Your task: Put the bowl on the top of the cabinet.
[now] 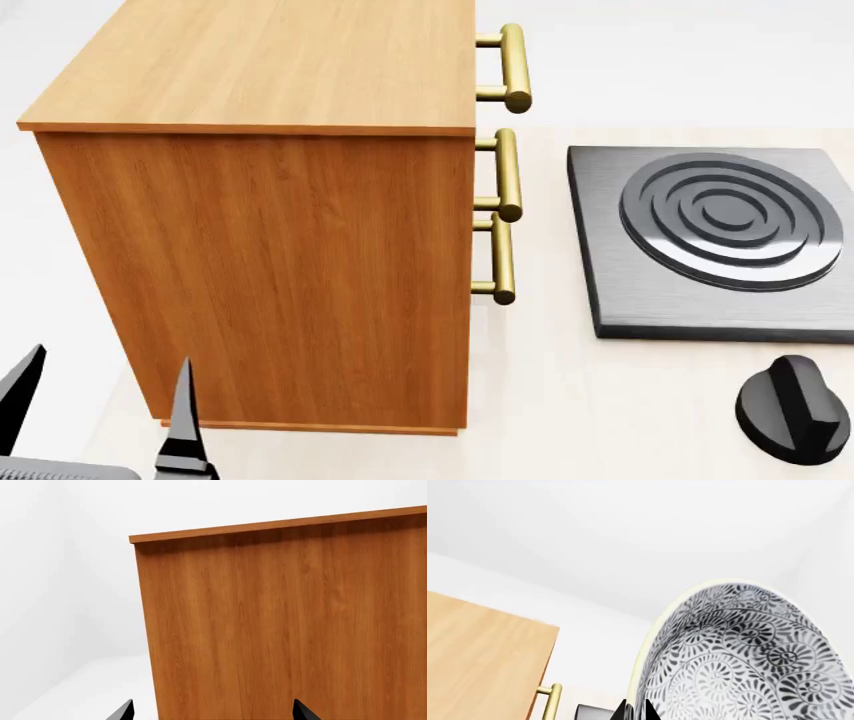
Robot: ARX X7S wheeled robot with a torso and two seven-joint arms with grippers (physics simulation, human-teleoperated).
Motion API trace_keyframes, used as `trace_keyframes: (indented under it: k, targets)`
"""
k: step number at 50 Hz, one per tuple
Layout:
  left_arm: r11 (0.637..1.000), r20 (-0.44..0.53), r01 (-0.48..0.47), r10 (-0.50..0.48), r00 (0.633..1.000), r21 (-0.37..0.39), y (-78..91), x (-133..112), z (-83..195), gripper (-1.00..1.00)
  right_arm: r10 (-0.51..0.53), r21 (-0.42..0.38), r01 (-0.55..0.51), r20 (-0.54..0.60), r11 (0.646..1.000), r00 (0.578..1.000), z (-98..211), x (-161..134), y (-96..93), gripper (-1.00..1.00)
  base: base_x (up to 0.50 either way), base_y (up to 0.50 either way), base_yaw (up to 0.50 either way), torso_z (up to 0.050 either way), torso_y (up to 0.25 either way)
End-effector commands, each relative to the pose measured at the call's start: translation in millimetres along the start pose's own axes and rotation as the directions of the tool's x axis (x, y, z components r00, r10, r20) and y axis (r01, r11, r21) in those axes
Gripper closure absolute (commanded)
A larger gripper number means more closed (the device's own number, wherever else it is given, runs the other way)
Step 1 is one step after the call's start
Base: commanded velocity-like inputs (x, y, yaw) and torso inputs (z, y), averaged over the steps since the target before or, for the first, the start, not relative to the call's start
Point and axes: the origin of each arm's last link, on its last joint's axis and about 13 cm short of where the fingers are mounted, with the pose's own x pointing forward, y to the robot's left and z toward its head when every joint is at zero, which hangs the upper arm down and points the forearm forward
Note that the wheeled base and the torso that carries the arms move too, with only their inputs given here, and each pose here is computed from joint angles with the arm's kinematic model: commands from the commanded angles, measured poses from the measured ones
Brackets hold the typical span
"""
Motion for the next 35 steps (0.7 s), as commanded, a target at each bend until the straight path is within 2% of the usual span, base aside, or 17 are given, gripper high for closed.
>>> trace_keyframes:
  k: [1,4,13,26,35]
  targets:
    - [1.000,-0.002,-0.004,0.004,1.000,-0.003,1.1,0,-1,-1.00,-0.028,-0.063,0.027,-0.014,0.998,1.000,-3,16,17.4,1.00,0.00,0.00,0.00,0.000,0.000]
    - [1.000,-0.001,-0.007,0.007,1.000,-0.001,2.0,0,-1,-1.00,-0.014,-0.081,0.013,-0.012,0.997,1.000,-4,19,26.5,1.00,0.00,0.00,0.00,0.000,0.003]
    - [1.000,-0.003,-0.009,0.009,1.000,0.000,2.3,1,0,-1.00,0.039,-0.088,-0.039,-0.007,0.995,0.999,-5,20,35.9,1.00,0.00,0.00,0.00,0.000,0.000]
    - [1.000,-0.005,-0.007,0.007,1.000,0.003,1.4,0,-1,-1.00,0.129,-0.169,-0.123,0.024,0.978,0.991,-18,13,70.9,1.00,0.00,0.00,0.00,0.000,0.001]
    - [1.000,-0.007,-0.006,0.006,1.000,-0.002,1.8,0,-2,-1.00,0.156,-0.199,-0.146,0.037,0.969,0.987,-24,10,82.2,1.00,0.00,0.00,0.00,0.000,0.000]
